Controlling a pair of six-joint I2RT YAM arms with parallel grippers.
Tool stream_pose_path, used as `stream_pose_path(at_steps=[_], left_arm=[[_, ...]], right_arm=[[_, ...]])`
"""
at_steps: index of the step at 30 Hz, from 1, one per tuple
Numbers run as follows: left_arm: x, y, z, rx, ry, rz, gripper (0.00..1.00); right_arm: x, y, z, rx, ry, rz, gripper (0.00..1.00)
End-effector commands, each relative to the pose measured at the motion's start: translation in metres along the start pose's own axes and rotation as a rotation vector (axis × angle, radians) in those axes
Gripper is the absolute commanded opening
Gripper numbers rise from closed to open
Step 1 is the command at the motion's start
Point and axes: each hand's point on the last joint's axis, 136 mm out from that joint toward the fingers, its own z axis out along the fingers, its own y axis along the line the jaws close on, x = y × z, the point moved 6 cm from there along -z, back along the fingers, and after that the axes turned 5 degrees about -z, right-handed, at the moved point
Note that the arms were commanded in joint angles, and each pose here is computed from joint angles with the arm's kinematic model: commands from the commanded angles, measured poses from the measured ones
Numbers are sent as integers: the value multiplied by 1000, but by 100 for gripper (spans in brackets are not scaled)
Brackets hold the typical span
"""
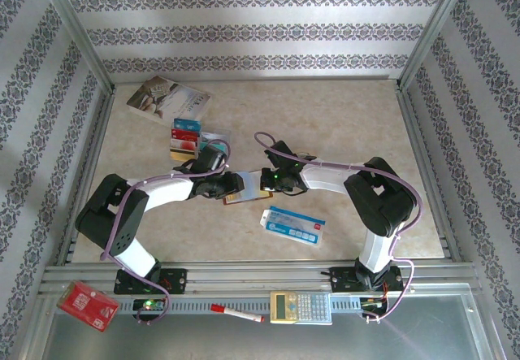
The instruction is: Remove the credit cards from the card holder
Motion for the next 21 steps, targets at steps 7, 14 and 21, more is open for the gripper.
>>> stream_pose_path(at_steps=[7, 14, 21], left_arm=[[-5, -30, -2, 186, 20, 46, 34], [-5, -30, -3, 181, 17, 56, 34], [-4, -13, -3, 40, 7, 50, 32]], right_arm=[[9, -6, 7, 22, 38, 15, 8], [7, -5, 5, 18, 31, 16, 8], [-1, -7, -9, 16, -13, 21, 8]])
